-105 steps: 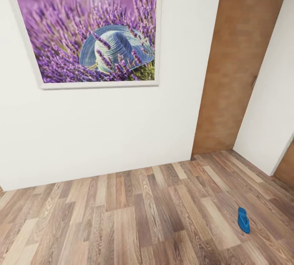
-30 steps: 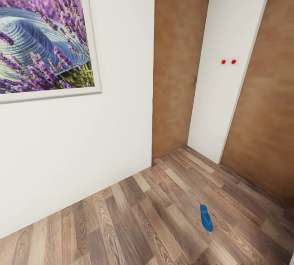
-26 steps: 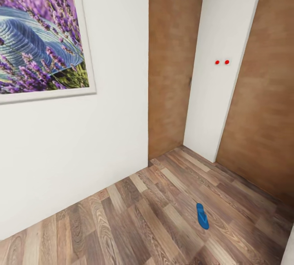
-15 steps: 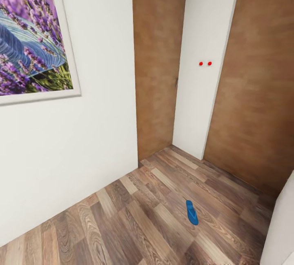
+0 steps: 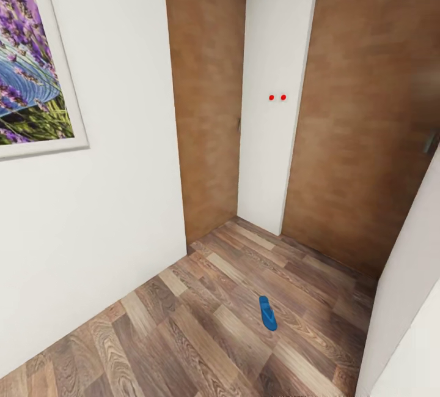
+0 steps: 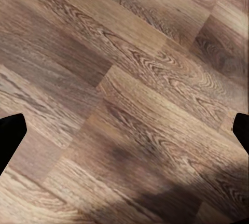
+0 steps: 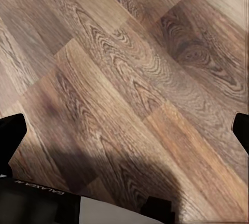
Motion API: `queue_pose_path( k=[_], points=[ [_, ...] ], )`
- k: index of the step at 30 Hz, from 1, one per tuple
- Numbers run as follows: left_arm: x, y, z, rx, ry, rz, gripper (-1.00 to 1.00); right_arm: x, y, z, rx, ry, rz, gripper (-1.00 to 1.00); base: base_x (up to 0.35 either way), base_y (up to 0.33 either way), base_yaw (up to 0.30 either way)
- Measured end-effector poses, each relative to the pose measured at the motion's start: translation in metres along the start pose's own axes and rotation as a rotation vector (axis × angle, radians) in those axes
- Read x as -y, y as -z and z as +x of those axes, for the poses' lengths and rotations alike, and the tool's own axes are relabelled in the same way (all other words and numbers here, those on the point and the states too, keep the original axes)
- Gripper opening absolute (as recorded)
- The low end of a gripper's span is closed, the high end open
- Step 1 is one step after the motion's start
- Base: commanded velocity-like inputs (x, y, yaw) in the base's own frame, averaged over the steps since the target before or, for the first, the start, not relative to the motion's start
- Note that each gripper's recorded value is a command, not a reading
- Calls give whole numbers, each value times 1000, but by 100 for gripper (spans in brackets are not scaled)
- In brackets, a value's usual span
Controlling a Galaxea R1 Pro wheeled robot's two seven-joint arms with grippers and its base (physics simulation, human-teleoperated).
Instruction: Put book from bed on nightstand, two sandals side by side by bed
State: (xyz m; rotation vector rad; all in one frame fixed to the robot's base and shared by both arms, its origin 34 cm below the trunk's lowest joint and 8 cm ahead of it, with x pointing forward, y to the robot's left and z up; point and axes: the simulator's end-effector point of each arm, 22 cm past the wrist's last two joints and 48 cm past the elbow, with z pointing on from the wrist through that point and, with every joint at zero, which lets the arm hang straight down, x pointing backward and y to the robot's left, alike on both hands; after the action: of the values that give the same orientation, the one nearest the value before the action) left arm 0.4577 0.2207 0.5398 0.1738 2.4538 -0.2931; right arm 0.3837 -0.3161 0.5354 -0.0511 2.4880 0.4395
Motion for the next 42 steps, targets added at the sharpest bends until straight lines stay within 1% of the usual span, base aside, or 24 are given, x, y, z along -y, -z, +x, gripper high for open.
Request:
queue_pose_path(
  k=[8,28,42],
  points=[
    [0,0,-1,2,0,0,100,0,0,-1,3,1,0,100,49,0,-46],
    [0,0,-1,2,0,0,100,0,0,-1,3,1,-1,100,313,0,-1],
    [0,0,-1,2,0,0,100,-1,-1,-1,4,1,-2,100,29,0,0]
  ],
)
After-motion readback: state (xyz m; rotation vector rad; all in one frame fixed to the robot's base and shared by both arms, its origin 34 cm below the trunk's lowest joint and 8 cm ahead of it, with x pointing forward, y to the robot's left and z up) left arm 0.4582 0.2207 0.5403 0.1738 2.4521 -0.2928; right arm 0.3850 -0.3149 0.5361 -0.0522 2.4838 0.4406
